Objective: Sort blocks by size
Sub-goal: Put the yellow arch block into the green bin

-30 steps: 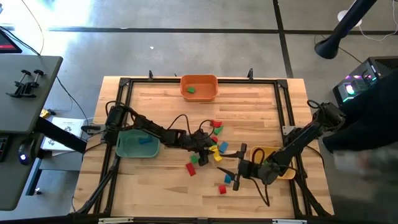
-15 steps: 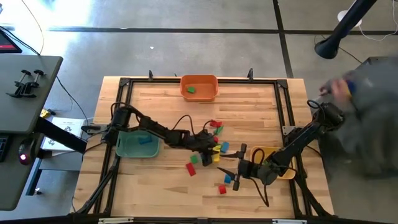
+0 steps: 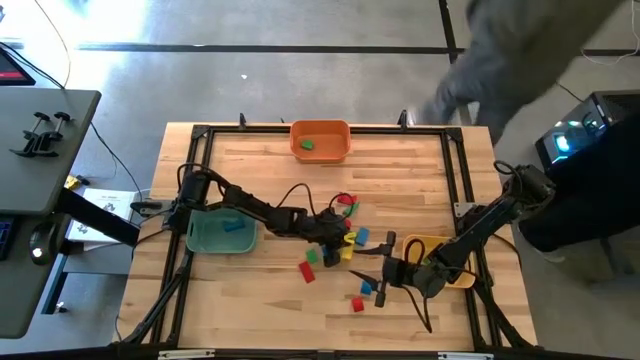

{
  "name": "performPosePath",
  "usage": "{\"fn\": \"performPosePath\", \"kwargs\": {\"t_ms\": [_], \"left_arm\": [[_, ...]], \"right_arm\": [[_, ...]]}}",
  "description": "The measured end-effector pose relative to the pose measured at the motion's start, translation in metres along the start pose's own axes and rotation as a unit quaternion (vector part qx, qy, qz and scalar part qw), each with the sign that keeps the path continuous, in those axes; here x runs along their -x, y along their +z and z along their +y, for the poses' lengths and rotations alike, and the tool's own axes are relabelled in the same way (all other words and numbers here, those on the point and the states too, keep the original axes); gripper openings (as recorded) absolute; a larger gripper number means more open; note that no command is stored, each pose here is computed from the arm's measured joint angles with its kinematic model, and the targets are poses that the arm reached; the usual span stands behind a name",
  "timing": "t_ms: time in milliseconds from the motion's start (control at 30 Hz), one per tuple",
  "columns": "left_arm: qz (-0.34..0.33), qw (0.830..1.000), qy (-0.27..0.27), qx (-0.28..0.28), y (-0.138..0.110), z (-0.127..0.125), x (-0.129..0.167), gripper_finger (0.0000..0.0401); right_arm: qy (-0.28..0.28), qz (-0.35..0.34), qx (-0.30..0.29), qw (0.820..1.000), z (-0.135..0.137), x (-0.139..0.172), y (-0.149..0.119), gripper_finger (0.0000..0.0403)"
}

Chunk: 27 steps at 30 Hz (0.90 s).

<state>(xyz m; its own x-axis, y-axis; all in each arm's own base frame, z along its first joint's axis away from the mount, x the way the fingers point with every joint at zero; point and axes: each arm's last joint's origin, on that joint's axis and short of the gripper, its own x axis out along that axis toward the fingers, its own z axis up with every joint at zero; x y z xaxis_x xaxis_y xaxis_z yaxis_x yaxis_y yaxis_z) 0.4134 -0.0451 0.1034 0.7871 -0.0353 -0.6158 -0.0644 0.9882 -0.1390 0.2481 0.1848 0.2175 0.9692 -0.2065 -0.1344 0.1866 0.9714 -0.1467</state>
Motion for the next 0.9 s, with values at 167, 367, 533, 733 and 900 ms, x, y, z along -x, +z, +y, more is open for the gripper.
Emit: {"fn": "performPosePath", "kwargs": {"t_ms": [167, 367, 533, 733, 900], "left_arm": [[0.013, 1.000, 0.002, -0.020, 0.009, -0.001, 0.014, 0.0017], [0.009, 0.999, -0.001, -0.051, 0.026, -0.008, 0.038, 0.0009], [0.029, 0.994, 0.026, -0.102, 0.041, -0.017, 0.078, 0.0009], [0.078, 0.974, 0.167, -0.134, 0.043, -0.040, 0.160, 0.0009], [0.087, 0.956, 0.269, -0.075, 0.016, -0.067, 0.237, 0.0008]], "right_arm": [[0.000, 0.000, -0.003, 1.000, 0.000, 0.000, 0.000, 0.0222], [0.000, 0.000, -0.008, 1.000, 0.000, 0.000, 0.000, 0.0222], [0.000, 0.000, -0.009, 1.000, 0.000, 0.000, 0.000, 0.0222], [-0.008, 0.002, -0.013, 1.000, -0.004, -0.005, 0.000, 0.0222], [-0.021, 0.004, -0.017, 1.000, -0.011, -0.012, 0.000, 0.0222]]}}
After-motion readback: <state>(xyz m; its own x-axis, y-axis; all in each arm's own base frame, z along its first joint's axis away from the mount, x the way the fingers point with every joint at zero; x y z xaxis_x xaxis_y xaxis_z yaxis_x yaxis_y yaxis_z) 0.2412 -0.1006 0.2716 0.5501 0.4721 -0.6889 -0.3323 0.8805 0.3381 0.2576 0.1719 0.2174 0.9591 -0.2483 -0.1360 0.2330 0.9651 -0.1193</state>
